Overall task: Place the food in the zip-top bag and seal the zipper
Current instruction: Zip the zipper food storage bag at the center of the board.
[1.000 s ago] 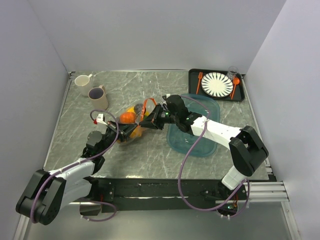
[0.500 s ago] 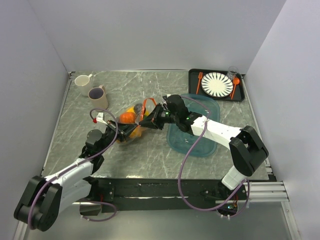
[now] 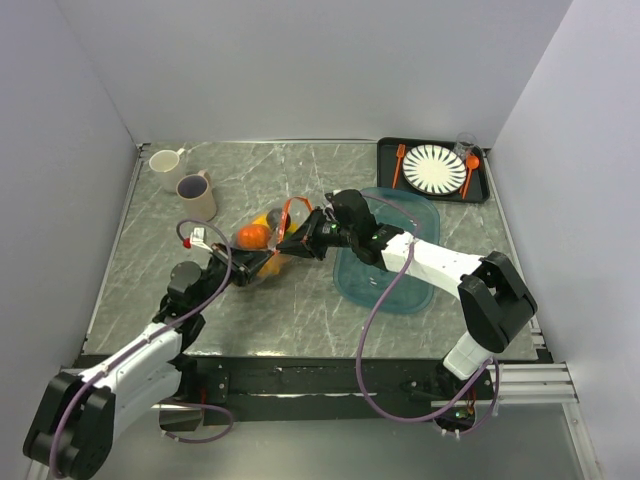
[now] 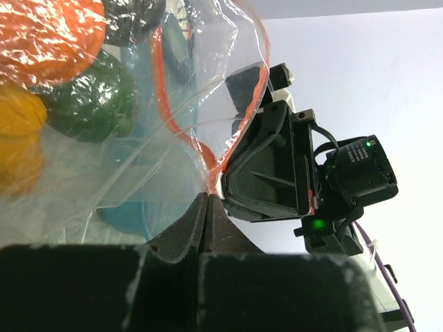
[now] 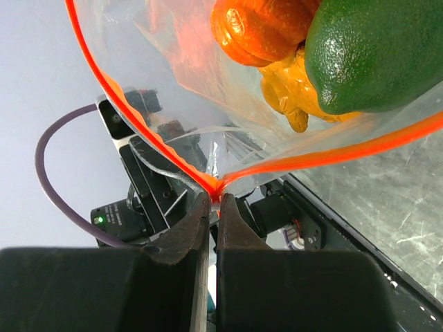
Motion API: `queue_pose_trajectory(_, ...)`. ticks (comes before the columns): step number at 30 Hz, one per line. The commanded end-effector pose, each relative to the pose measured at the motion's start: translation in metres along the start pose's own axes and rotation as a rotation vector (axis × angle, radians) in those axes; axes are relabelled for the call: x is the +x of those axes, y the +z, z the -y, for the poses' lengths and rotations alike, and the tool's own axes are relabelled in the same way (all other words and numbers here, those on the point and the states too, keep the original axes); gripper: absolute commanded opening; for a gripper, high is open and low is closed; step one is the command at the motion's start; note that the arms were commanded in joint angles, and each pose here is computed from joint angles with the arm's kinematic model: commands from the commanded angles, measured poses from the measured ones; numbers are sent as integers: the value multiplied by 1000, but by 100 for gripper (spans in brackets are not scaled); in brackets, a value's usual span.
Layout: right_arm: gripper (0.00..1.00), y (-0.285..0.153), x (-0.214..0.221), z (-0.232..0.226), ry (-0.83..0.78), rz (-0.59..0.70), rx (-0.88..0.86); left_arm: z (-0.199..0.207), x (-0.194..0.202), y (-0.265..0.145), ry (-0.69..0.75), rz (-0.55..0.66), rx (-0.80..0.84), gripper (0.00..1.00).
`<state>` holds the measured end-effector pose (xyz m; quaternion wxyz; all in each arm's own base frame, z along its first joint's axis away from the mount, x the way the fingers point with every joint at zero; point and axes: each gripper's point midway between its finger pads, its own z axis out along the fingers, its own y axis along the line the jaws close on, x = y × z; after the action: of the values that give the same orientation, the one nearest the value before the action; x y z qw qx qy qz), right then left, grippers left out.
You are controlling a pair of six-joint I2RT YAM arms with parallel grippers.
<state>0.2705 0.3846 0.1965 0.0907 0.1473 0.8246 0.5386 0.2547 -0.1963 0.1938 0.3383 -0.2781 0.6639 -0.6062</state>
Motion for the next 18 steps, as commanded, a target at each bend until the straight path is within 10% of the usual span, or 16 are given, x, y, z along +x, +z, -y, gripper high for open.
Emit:
queue_pose_trajectory(1, 0, -5, -36, -38, -30, 147, -91, 8, 14, -9, 31, -63, 36, 1)
queue_pose_trajectory(15, 0, -3, -33, -37, -52, 114, -90, 13, 9, -16, 27, -22, 54, 1)
queue_pose_trajectory(18, 0, -7, -29, -33, -62, 107, -85, 25, 5, -15, 26, 1, 119, 36)
